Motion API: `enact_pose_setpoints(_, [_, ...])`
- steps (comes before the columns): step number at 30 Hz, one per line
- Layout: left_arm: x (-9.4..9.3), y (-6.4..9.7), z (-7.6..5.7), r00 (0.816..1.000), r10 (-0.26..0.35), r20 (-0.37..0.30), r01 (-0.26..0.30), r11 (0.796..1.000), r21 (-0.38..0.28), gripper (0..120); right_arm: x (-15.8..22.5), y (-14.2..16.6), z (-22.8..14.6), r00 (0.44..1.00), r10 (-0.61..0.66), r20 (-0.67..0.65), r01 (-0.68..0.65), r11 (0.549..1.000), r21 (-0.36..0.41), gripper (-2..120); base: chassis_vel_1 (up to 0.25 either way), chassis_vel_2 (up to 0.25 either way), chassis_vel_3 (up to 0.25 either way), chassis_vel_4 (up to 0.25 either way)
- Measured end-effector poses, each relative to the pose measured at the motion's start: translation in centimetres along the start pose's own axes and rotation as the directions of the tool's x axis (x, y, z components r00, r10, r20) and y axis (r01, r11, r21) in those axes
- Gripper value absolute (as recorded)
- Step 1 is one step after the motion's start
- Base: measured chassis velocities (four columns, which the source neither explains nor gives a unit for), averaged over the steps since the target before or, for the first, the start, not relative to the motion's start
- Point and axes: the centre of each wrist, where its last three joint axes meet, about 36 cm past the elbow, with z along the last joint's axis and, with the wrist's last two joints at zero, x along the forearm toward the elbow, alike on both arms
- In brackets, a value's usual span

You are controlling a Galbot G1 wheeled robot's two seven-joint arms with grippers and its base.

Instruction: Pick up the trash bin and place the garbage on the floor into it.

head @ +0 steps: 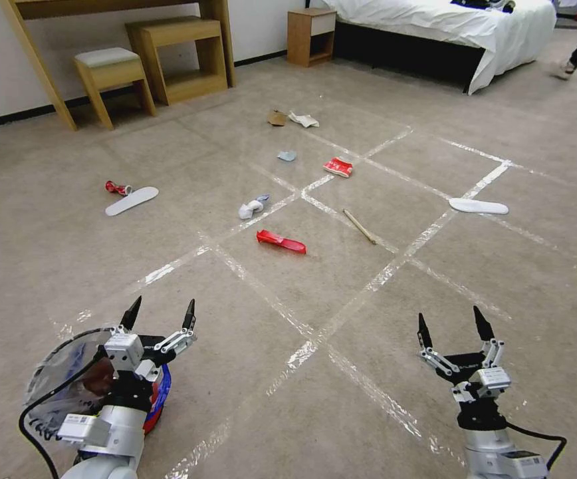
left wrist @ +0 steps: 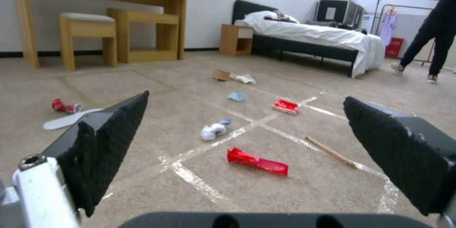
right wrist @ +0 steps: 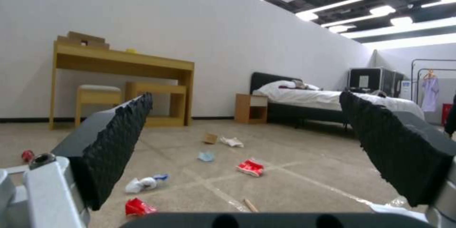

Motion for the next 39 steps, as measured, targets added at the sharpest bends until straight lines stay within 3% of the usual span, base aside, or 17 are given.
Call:
enact_pose_setpoints(10, [-0.6, 0.1, 0.0, 1.0, -0.009, 0.008, 0.009, 1.0, 0.001, 100, -1.5, 0.2, 0.3, 0.999, 0.039, 0.012, -0.039, 0.999, 0.027, 100, 0.0, 0.0, 0.0, 0.0])
enact_pose_setpoints(16, [-5.4, 0.6, 0.7, 0.993, -0.122, 0.006, 0.122, 0.992, 0.02, 100, -5.1, 0.6, 0.7, 0.99, 0.131, 0.043, -0.135, 0.986, 0.094, 100, 0.0, 0.0, 0.0, 0.0])
enact_pose_setpoints(20, [-7.6, 0.9, -0.3, 0.991, -0.133, 0.005, 0.133, 0.991, 0.027, 100, -7.2, 0.9, 0.8, 0.979, 0.189, 0.074, -0.197, 0.971, 0.135, 100, 0.0, 0.0, 0.0, 0.0])
enact_pose_setpoints(25, [-7.5, 0.7, -0.8, 0.992, -0.126, 0.005, 0.126, 0.991, 0.033, 100, -9.7, 1.1, 0.7, 0.962, 0.245, 0.12, -0.263, 0.95, 0.165, 100, 0.0, 0.0, 0.0, 0.0])
enact_pose_setpoints(27, [-7.2, 0.6, -0.9, 0.992, -0.127, -0.002, 0.127, 0.991, 0.034, 100, -12.3, 0.9, -1.1, 0.947, 0.236, 0.218, -0.265, 0.957, 0.116, 100, 0.0, 0.0, 0.0, 0.0])
enact_pose_setpoints(32, [-6.8, 0.6, -1.4, 0.991, -0.131, -0.015, 0.131, 0.991, 0.025, 100, -12.6, 1.3, -1.7, 0.946, 0.232, 0.228, -0.255, 0.964, 0.079, 100, 0.0, 0.0, 0.0, 0.0])
enact_pose_setpoints(35, [-5.9, 1.0, -3.2, 0.991, -0.128, -0.024, 0.128, 0.992, 0.004, 100, -12.6, 1.5, -2.7, 0.947, 0.222, 0.233, -0.243, 0.968, 0.064, 100, 0.0, 0.0, 0.0, 0.0])
enact_pose_setpoints(39, [-5.2, 1.1, -4.2, 0.991, -0.129, -0.03, 0.129, 0.992, -0.011, 100, -12.7, 1.4, -3.3, 0.945, 0.229, 0.232, -0.246, 0.968, 0.047, 100, 0.0, 0.0, 0.0, 0.0])
